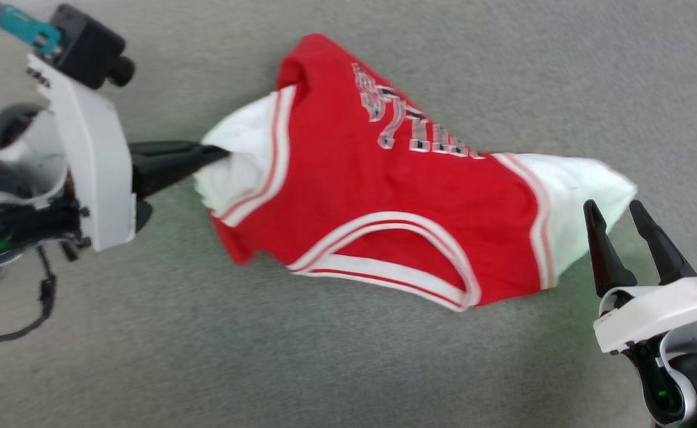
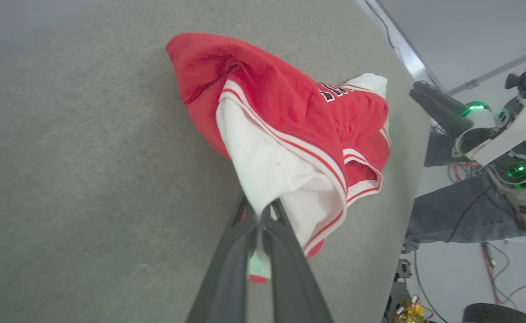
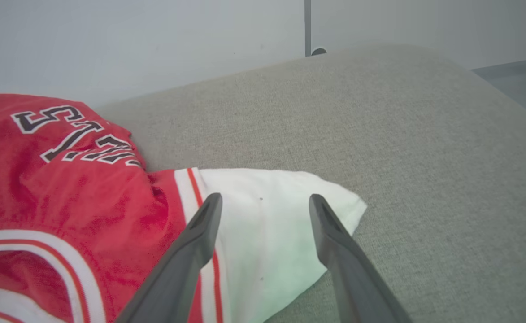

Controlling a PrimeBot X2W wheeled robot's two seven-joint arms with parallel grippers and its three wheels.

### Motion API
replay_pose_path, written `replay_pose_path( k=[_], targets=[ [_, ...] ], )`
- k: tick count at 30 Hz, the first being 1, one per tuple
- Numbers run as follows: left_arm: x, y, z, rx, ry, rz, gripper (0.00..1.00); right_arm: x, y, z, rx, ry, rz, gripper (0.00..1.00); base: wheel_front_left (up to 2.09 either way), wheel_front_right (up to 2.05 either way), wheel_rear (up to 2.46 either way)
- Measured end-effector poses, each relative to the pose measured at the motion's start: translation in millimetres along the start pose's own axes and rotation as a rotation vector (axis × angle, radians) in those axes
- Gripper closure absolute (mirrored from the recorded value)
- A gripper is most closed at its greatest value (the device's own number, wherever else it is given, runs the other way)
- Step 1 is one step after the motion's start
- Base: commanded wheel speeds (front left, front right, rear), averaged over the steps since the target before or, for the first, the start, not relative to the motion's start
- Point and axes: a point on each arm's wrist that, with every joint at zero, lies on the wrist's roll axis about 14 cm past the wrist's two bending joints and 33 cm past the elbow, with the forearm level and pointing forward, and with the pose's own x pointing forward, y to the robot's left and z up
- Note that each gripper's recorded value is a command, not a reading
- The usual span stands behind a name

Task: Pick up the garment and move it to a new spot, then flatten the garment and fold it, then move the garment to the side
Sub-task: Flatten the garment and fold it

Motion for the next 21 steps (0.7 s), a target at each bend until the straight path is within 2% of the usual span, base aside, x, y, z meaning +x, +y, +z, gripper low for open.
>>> replay_pose_path(
  k=[3, 6, 8, 17, 21],
  targets=[
    [-25.4, 11.9, 2.4, 0.128, -0.018, 0.125, 1.0, 5.1, 12.7, 5.1, -0.002, -0.003, 0.037, 0.0, 0.0, 0.0, 0.0],
    [-50.7, 36.2, -15.9, 0.317, 0.037, 0.295, 1.0, 8.2, 23.6, 8.5, -0.006, -0.005, 0.068, 0.0, 0.0, 0.0, 0.0],
    [-61.0, 46.8, -29.9, 0.397, 0.052, 0.356, 1.0, 9.3, 30.6, 9.9, -0.005, -0.007, 0.088, 0.0, 0.0, 0.0, 0.0],
    [-6.1, -0.9, -39.7, 0.386, -0.176, 0.157, 1.0, 14.2, 45.5, 4.2, -0.008, 0.011, 0.129, 0.0, 0.0, 0.0, 0.0],
    [30.3, -18.7, -48.8, 0.395, -0.17, 0.084, 1.0, 15.0, 48.3, -1.0, -0.008, 0.023, 0.138, 0.0, 0.0, 0.0, 0.0]
  ],
)
